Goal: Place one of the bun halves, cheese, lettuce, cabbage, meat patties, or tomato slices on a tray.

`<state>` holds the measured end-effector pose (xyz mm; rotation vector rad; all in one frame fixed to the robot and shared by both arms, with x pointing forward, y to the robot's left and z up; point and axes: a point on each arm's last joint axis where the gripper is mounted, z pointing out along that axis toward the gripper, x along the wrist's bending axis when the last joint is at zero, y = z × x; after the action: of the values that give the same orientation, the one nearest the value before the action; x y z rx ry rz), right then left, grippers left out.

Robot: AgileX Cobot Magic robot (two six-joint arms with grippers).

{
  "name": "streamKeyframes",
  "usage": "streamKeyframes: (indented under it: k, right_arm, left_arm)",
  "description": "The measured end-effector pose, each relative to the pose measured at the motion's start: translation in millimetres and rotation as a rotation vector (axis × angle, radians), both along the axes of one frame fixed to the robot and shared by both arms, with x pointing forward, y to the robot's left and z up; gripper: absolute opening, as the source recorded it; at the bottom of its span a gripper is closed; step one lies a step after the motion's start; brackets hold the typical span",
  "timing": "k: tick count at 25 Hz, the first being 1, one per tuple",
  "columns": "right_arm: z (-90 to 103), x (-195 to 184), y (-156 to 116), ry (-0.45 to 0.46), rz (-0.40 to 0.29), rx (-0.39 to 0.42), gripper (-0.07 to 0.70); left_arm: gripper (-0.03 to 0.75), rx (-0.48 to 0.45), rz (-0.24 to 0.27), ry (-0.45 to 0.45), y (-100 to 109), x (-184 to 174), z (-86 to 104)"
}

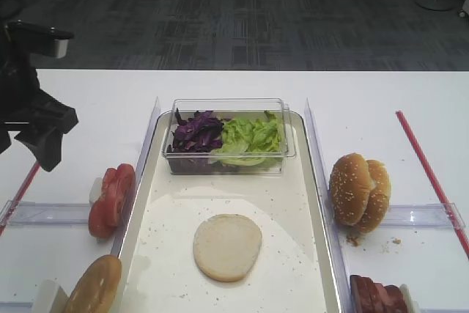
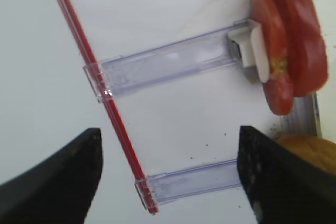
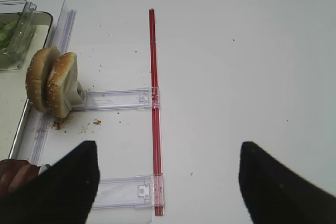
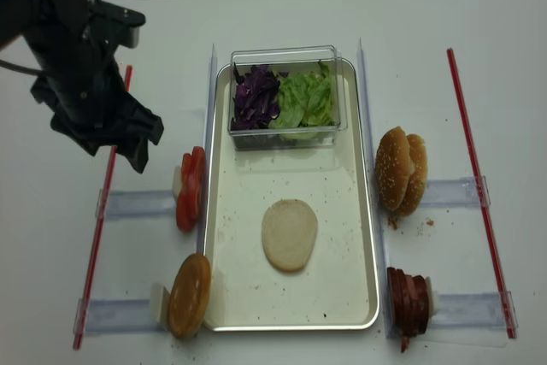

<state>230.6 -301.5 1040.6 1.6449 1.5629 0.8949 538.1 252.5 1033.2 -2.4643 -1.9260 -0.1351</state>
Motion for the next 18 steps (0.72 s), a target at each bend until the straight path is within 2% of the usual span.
streamKeyframes:
  k: [7,18]
  right_arm:
    - [0.0,0,0,0.0,0.0,0.0,0.571]
    - [0.0,0,0,0.0,0.0,0.0,0.571]
  left_arm:
    - [0.493,-0.001,0.103,0.0,31,3,0.0]
    - [0.493,-0.003,0.207,0.0,59,3,0.0]
